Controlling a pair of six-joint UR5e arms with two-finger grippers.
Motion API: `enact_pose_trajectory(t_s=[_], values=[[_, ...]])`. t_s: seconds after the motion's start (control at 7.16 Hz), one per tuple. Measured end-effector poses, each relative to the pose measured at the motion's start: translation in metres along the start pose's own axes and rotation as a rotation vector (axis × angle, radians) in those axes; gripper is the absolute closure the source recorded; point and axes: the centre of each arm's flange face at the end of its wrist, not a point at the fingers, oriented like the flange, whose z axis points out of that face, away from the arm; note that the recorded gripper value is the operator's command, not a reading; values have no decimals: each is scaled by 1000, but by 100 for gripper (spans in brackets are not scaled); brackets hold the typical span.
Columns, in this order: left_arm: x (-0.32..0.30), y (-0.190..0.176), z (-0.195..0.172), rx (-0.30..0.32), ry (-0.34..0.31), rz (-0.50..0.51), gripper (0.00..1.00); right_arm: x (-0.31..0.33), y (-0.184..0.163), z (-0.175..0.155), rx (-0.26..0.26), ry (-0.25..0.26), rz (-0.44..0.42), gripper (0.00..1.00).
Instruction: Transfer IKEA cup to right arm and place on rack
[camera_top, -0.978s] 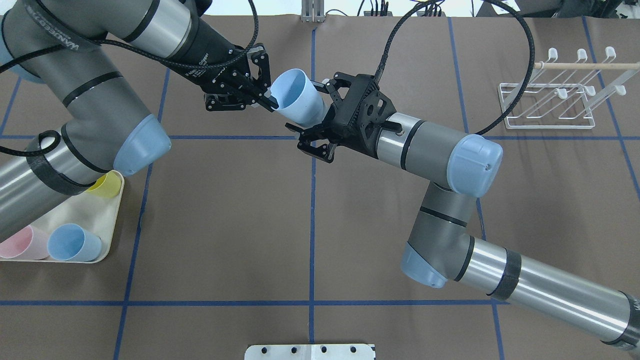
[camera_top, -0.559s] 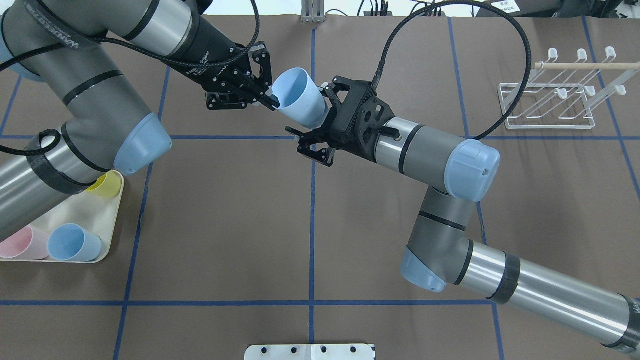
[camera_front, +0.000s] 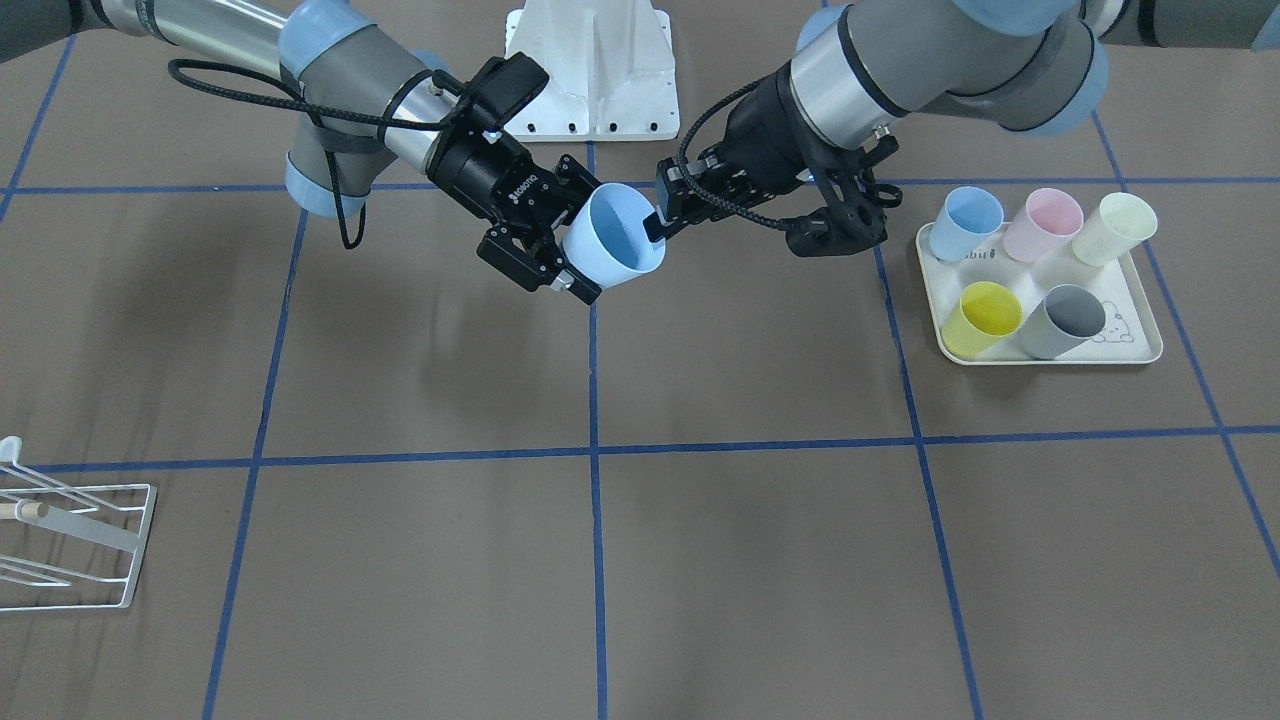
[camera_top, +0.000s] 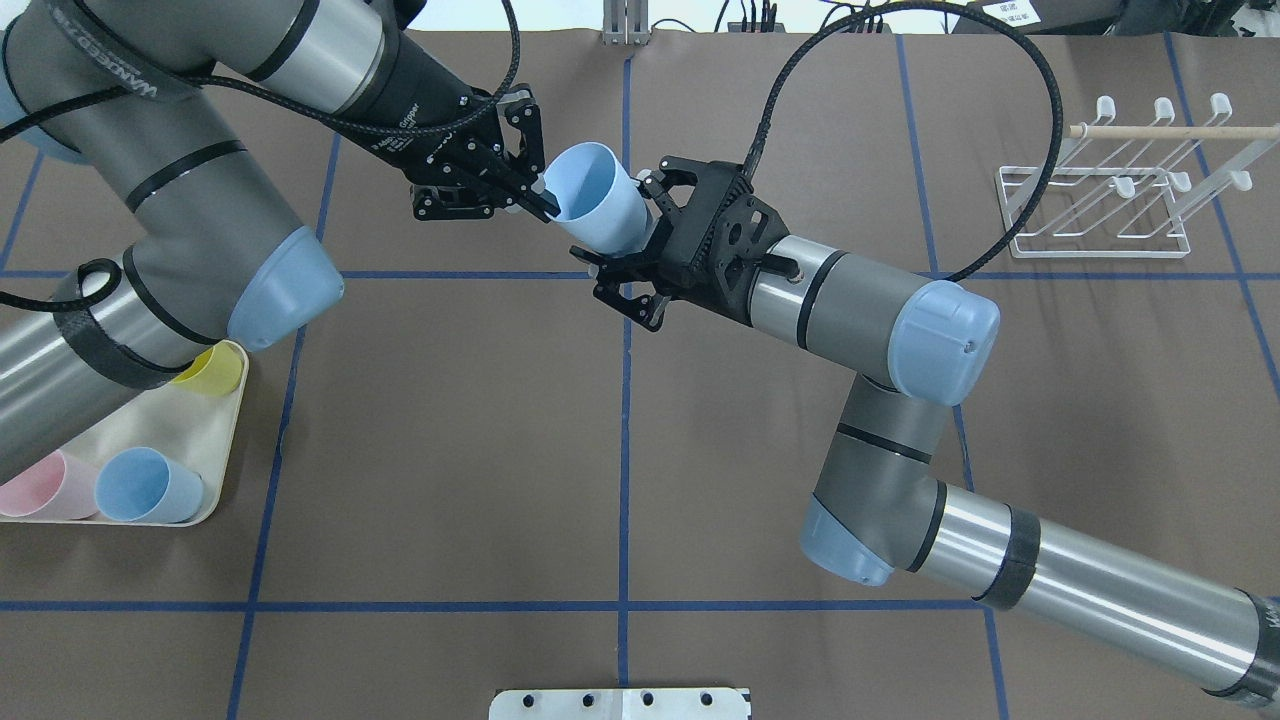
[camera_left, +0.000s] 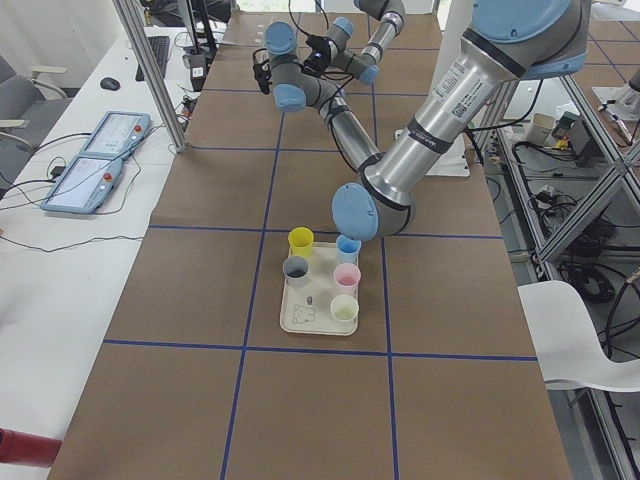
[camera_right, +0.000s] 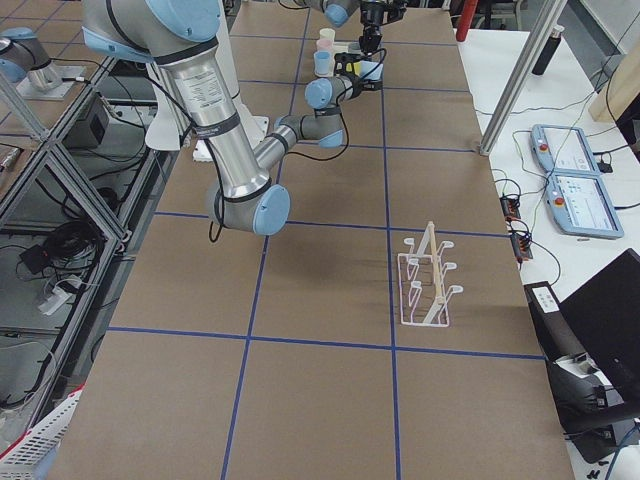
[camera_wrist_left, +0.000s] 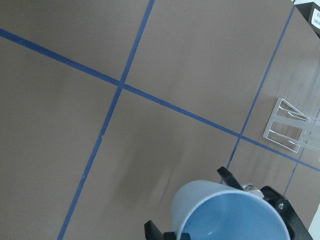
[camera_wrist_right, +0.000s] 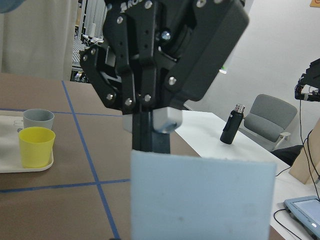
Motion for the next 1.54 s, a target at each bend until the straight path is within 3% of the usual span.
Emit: enact_pose_trajectory(t_s=[0.14,0.28,0.7,0.84,0.98,1.26,1.54], values=[[0,0,0,0,0,1,50,1,2,-1,-2,14,0,49],[0,0,0,0,0,1,1,3,4,-1,-4,24,0,49],[1,1,-4,3,12,25,0,5,10,-3,-16,31,-3,50],[0,-1,-8,10,14,25,0,6,18,-6,-33,32,-5,68],[-2,-8,-15,29,14,21,0,11,34,-10,-79,38,-11,77],[-31,-42,-45,104,1,44,0,30,49,-27,-240,79,-32,81],[-105,-87,-84,200,-64,153,0,51,30,-51,-454,137,-53,76]])
